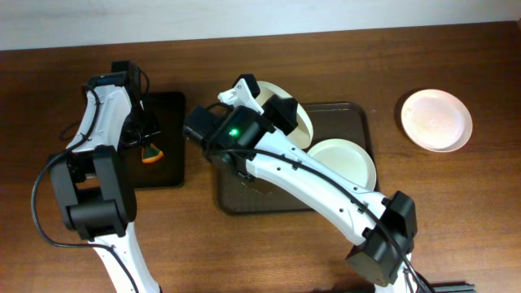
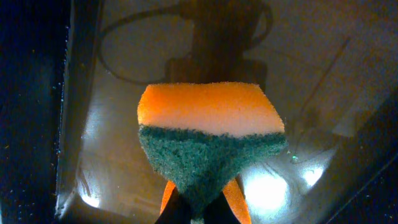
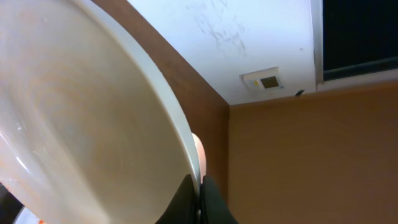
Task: Clean dirty plates on tray and stack at the side
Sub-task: 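Carry the plate with the right gripper and stack it on the first plate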
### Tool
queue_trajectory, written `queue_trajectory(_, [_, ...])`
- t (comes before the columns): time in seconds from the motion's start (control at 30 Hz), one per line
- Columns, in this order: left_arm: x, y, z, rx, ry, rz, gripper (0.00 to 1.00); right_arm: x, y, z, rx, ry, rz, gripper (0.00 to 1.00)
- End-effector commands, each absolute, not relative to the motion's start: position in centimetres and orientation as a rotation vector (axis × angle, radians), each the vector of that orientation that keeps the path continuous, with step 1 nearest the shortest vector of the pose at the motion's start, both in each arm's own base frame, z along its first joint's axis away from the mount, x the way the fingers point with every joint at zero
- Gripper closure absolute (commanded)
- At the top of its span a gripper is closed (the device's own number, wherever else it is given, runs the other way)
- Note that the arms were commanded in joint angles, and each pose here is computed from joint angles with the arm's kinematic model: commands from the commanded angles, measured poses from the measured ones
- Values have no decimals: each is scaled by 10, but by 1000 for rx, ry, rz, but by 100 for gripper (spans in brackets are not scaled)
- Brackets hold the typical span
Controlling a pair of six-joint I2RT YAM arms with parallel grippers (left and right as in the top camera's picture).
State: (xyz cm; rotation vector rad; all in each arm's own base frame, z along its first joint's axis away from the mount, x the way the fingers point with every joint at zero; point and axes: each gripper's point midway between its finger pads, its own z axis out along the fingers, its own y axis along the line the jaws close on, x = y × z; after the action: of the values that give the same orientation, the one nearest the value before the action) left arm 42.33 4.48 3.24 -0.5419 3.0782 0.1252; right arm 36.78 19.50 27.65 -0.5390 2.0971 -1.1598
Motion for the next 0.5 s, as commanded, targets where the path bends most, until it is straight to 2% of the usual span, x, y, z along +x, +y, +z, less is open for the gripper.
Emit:
queue_trajectory(0.0, [422, 46, 27, -526, 3091, 117, 100, 374, 172, 288, -250, 2136, -1025, 96])
queue_trajectory(0.17, [426, 46, 27, -524, 3077, 114, 100, 389, 102, 245, 283, 2489, -678, 96])
queue_trajectory(0.27, [429, 46, 27, -523, 3065, 112, 100, 404, 39, 241, 691, 2614, -245, 96])
queue_trajectory(0.33, [430, 46, 27, -523, 3061, 111, 100, 413, 7, 240, 816, 2625, -68, 96])
queue_trajectory(0.4, [430, 46, 27, -522, 3058, 111, 100, 419, -54, 238, 970, 2588, 70, 96])
queue_trajectory(0.47, [432, 46, 28, -522, 3051, 110, 100, 404, -134, 232, 1182, 2503, 13, 96])
